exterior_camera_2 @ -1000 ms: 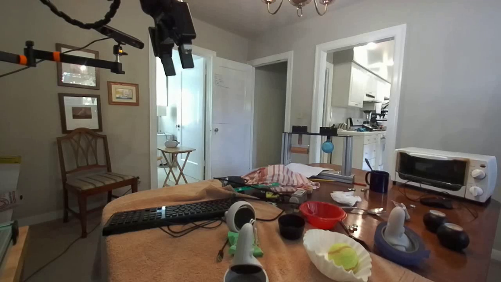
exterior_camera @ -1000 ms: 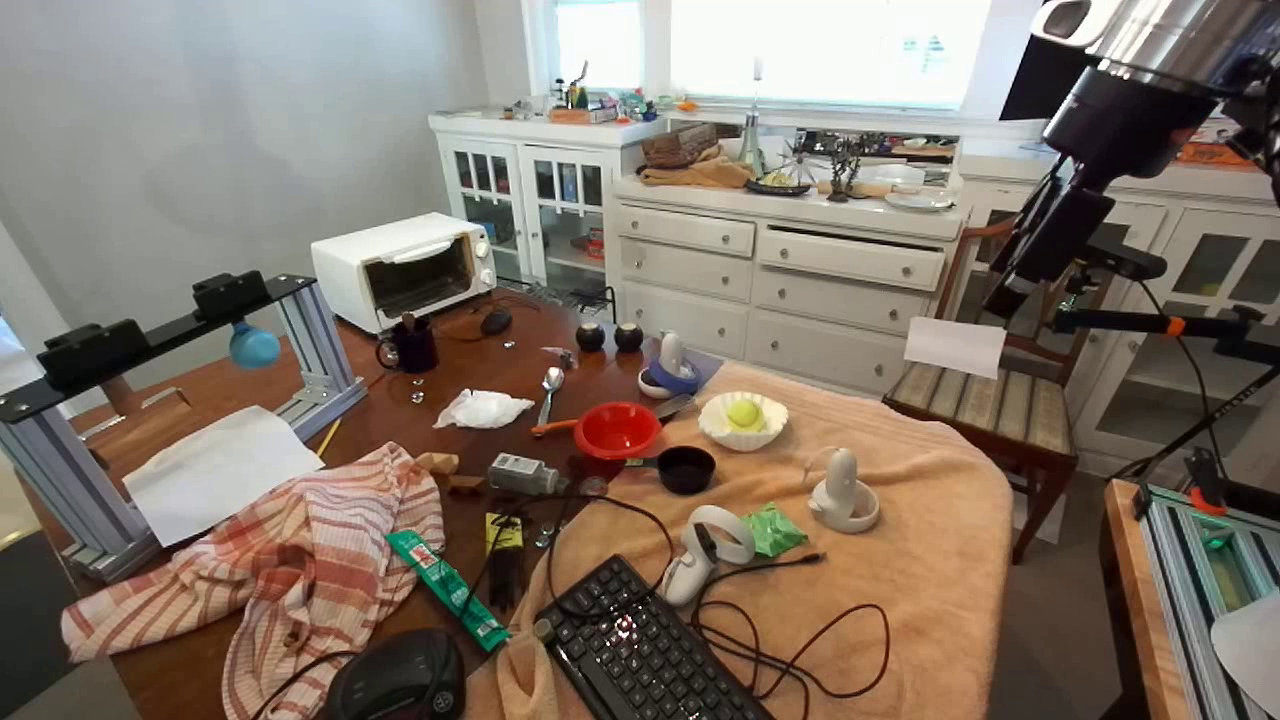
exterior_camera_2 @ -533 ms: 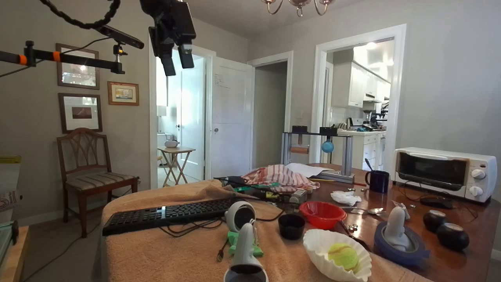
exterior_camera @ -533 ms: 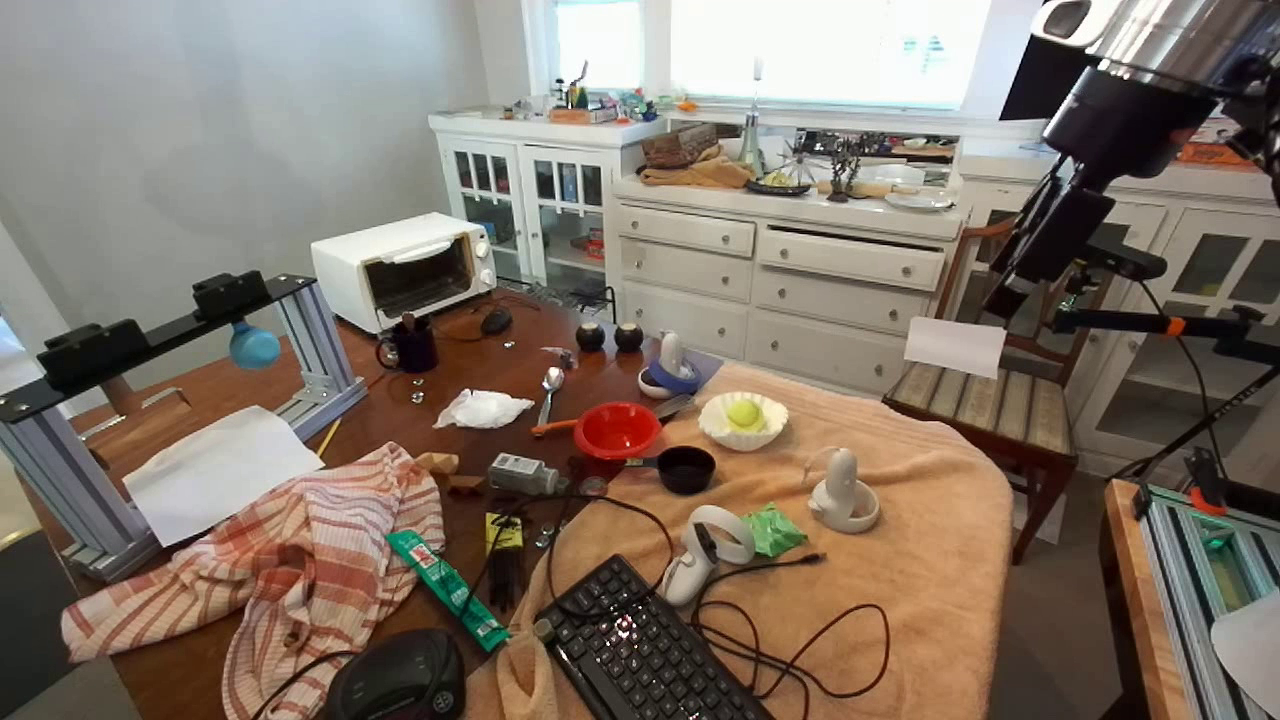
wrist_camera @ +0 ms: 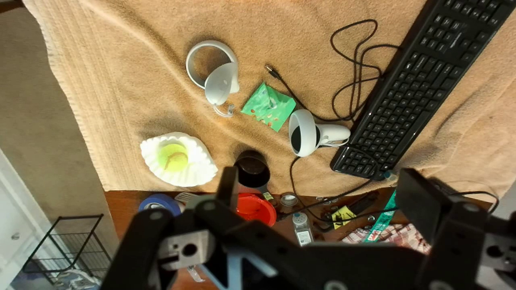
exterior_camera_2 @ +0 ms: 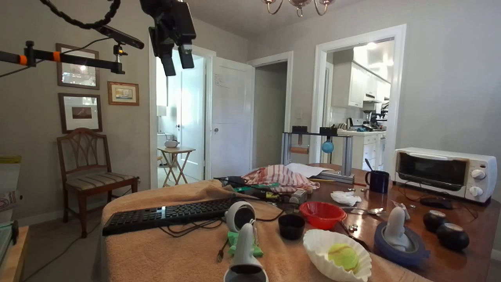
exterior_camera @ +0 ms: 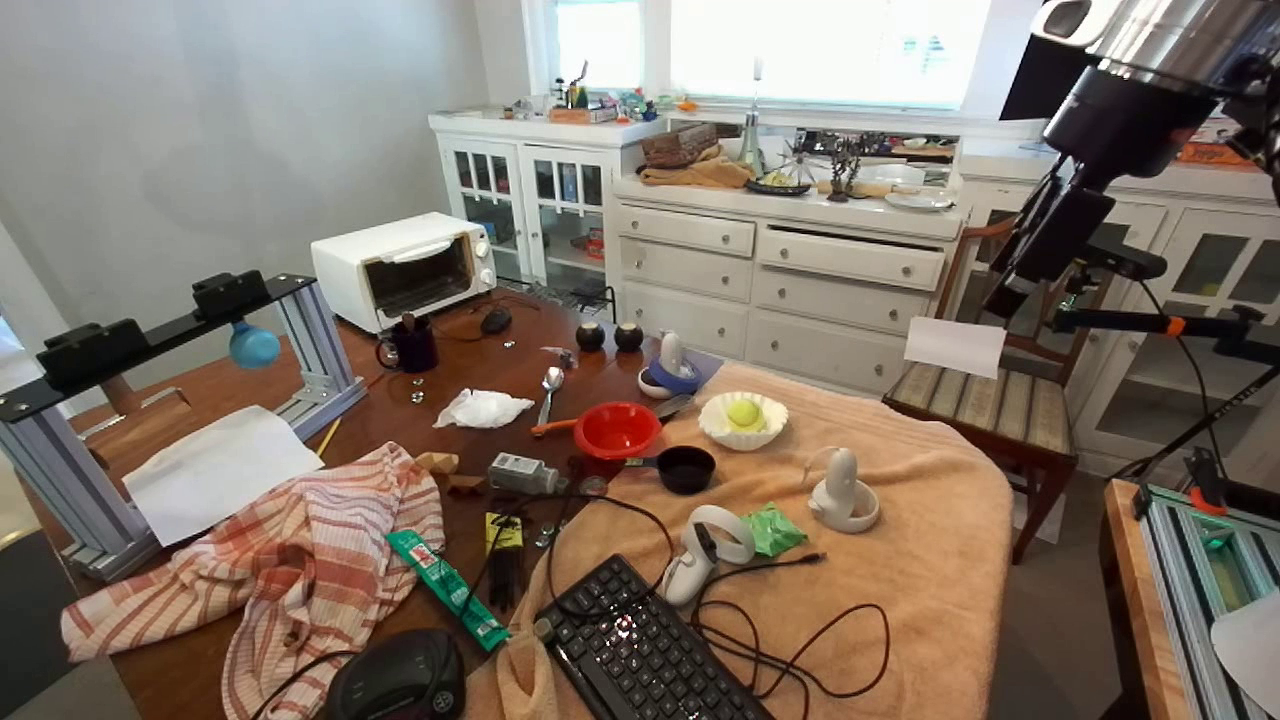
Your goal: Put the green packet in the white bowl.
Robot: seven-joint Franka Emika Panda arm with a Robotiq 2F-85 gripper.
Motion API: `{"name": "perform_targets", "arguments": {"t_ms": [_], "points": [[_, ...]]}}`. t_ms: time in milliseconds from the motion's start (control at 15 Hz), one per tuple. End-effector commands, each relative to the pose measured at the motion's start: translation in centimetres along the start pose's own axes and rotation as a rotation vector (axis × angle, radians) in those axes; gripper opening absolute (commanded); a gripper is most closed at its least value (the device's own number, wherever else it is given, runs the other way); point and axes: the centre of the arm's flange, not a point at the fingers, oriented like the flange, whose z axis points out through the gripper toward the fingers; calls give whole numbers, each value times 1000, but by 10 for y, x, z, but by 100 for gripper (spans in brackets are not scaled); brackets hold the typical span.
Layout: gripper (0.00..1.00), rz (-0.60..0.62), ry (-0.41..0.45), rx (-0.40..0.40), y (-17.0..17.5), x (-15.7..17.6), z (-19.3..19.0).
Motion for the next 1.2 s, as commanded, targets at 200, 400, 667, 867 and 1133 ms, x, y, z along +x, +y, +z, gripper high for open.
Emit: {"name": "perform_targets", "arguments": {"t_ms": [200, 400, 667, 867, 1133], "points": [[100, -91, -39, -22, 18, 3, 16], [100, -178, -83, -9, 43, -1, 46], [100, -287, -213, 69, 73, -8, 94], [100, -286, -314, 41, 84, -13, 131], [100, -272, -371, -112, 83, -17, 177]]}}
